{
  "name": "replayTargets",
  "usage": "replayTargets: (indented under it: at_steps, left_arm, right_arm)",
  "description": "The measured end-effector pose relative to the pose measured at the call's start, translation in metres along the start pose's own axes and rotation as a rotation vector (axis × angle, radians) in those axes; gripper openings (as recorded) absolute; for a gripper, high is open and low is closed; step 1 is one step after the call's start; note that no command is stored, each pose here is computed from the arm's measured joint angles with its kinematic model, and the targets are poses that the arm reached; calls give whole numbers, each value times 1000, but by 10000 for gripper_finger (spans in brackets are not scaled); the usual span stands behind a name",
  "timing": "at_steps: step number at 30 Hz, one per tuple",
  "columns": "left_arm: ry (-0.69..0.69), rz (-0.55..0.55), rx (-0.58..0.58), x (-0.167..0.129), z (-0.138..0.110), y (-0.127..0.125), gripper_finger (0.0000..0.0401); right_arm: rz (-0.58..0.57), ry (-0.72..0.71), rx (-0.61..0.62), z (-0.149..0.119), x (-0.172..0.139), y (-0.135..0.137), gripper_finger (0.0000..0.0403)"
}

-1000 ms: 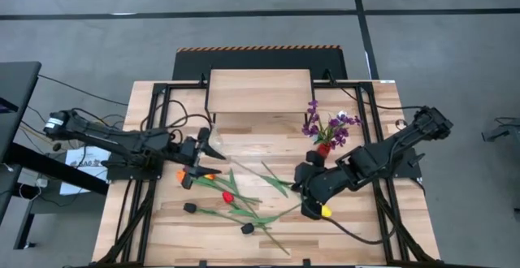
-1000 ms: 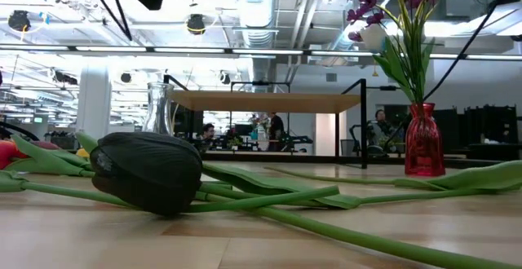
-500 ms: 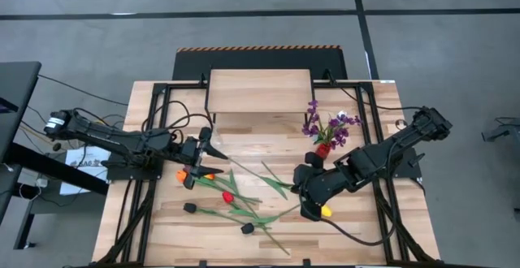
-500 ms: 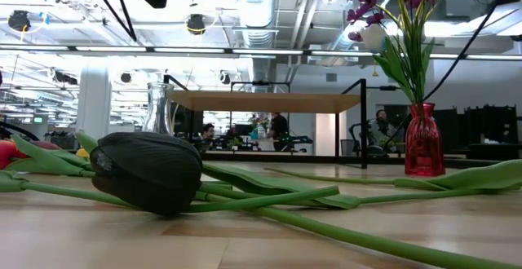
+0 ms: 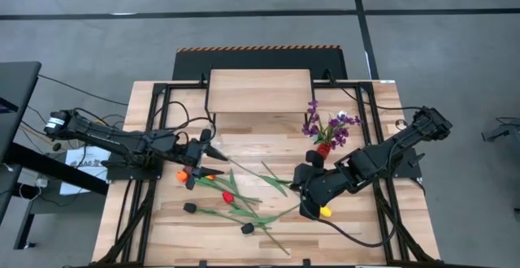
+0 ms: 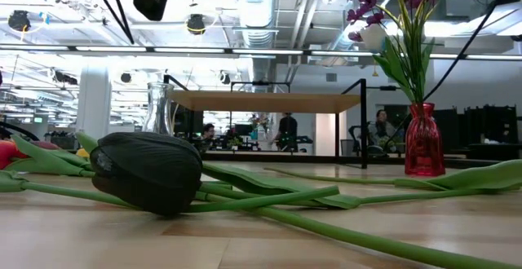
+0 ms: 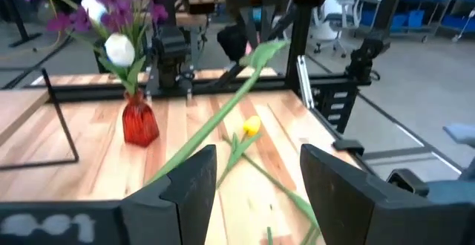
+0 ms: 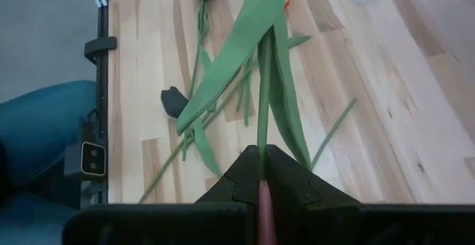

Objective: Pick and place flowers into a vace then onto a shelf
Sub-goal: Put the pink flower into the red vase

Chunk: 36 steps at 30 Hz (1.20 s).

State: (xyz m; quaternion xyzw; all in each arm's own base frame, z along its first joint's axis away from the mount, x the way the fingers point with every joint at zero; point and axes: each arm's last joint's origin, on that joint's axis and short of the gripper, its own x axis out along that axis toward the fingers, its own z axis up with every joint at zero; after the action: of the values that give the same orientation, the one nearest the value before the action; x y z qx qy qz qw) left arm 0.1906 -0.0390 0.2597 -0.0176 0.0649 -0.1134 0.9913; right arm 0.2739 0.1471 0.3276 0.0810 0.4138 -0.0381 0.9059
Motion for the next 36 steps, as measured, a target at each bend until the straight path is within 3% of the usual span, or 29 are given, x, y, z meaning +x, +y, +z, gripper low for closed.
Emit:
replayTargets:
  at_steps: [9, 17, 28, 36]
  left_arm:
    - [58, 96, 6, 0, -6, 3, 185]
    - [111, 235, 97, -1, -10, 7, 185]
    - [53, 121, 138, 0, -5, 4, 185]
    - [-5, 96, 176, 0, 1, 3, 185]
  right_arm:
    - [-3, -8, 5, 1, 0, 0, 8]
    - [5, -6, -1, -1, -1, 2, 8]
    - [47, 22, 2, -2, -1, 5, 8]
    - [56, 27, -1, -4, -2, 6, 8]
